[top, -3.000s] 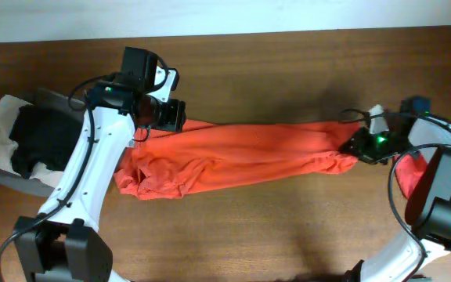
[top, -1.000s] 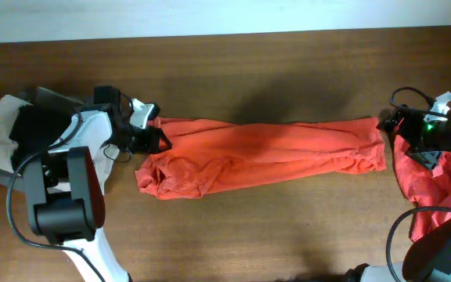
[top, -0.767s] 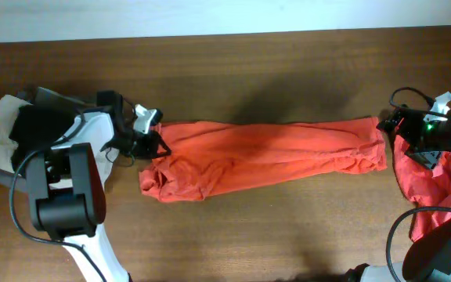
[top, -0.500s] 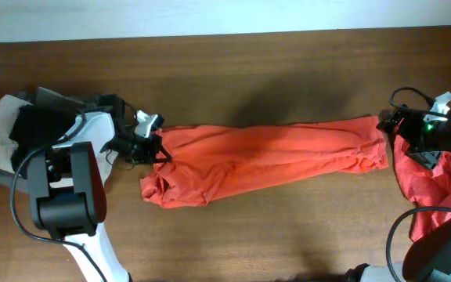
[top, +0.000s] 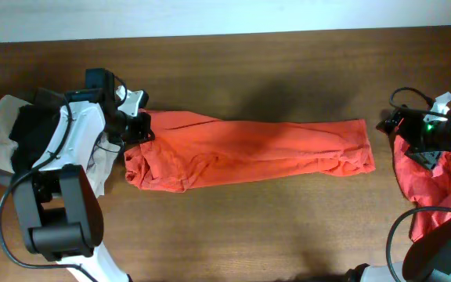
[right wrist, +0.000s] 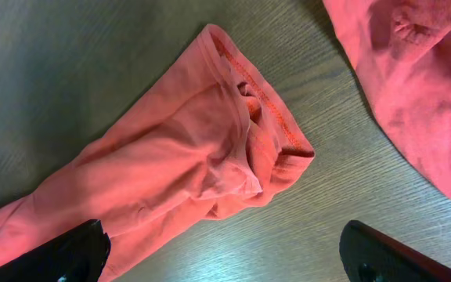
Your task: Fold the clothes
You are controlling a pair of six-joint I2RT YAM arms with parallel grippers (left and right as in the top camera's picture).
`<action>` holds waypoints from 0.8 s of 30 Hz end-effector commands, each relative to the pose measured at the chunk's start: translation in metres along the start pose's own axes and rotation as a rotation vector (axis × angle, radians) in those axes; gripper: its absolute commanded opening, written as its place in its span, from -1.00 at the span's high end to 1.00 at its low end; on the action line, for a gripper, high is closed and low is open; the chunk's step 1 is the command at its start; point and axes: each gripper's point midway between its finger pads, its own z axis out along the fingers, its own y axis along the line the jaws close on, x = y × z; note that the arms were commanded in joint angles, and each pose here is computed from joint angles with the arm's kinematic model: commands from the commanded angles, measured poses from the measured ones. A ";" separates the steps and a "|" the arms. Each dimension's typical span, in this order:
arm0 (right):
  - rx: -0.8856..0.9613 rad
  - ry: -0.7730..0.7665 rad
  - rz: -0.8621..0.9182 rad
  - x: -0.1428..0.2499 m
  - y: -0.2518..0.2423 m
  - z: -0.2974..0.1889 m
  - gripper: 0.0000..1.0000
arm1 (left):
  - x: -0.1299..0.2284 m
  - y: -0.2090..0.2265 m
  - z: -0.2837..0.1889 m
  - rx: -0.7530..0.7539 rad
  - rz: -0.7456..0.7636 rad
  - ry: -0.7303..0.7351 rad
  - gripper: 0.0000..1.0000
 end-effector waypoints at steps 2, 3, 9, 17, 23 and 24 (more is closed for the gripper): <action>-0.012 -0.019 -0.009 -0.003 0.006 -0.006 -0.98 | -0.001 0.005 0.000 -0.073 -0.027 0.004 0.76; -0.012 -0.019 -0.009 -0.002 0.006 -0.006 -0.98 | 0.000 0.013 0.000 -0.124 -0.031 0.007 0.59; -0.011 -0.017 -0.008 -0.002 0.006 -0.006 -0.98 | 0.004 0.036 0.003 -0.216 -0.049 0.030 -0.23; -0.010 -0.012 -0.007 -0.001 0.006 -0.006 -0.98 | 0.016 0.058 0.025 -0.070 -0.107 0.083 -0.57; -0.011 -0.013 -0.007 -0.001 0.006 -0.006 -0.98 | 0.026 0.054 0.050 0.049 -0.027 0.134 -0.57; -0.011 -0.013 -0.007 -0.001 0.006 -0.006 -0.97 | 0.027 0.052 0.054 0.063 -0.021 0.140 -0.56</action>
